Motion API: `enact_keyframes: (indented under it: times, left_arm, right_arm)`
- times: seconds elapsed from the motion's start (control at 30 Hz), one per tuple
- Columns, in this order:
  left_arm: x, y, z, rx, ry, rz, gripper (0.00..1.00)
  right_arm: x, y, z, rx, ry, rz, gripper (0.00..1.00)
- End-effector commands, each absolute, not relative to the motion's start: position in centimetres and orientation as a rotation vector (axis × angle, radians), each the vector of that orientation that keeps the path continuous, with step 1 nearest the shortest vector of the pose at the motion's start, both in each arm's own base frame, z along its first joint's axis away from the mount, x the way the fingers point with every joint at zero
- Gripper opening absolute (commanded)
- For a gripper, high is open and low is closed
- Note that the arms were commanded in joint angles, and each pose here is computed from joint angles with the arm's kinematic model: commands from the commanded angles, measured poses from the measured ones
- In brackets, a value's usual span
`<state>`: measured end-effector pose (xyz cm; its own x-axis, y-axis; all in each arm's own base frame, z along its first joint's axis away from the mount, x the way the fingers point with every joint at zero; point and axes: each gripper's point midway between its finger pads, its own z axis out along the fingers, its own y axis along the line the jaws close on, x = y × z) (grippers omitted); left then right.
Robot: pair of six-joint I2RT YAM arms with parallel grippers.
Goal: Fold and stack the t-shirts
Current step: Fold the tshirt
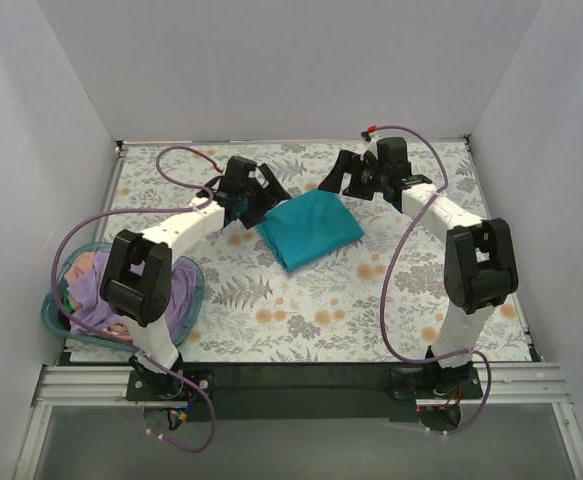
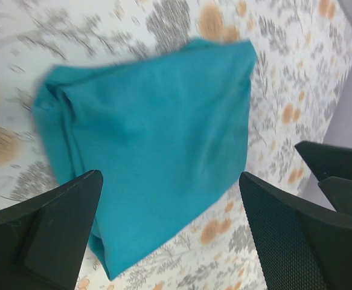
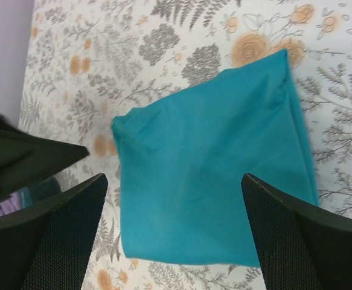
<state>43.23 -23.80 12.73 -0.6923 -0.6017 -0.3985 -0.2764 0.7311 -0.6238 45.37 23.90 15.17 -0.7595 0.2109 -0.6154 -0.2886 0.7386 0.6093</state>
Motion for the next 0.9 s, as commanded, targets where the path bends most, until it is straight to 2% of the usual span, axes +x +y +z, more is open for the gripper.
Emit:
enact_keyframes:
  times: [0.0,0.13,0.33,0.57,0.7,0.87]
  left_arm:
    - [41.0,-26.6,12.3,-0.558,2.381,-0.835,0.97]
    - [40.9,-28.1,9.6,-0.530,2.462,-0.877,0.97]
    - [40.7,-27.7,5.5,-0.523,2.538,-0.805,0.97]
    - [38.1,-25.0,3.3,-0.560,2.578,-0.681,0.98]
    - [36.1,-23.7,3.0,-0.584,2.586,-0.651,0.98]
    - [34.0,-22.6,4.7,-0.554,2.549,-0.663,0.98]
  right_arm:
    - [42.4,24.9,14.1,-0.148,2.268,1.003,0.98]
    - [40.8,24.6,10.1,-0.113,2.369,0.997,0.98]
    - [37.9,23.8,5.7,-0.092,2.484,0.975,0.98]
    - [29.9,21.9,0.8,0.016,2.616,0.788,0.98]
    - [25.6,21.9,-0.3,0.066,2.644,0.701,0.98]
    - [24.7,22.4,1.9,0.051,2.567,0.712,0.98]
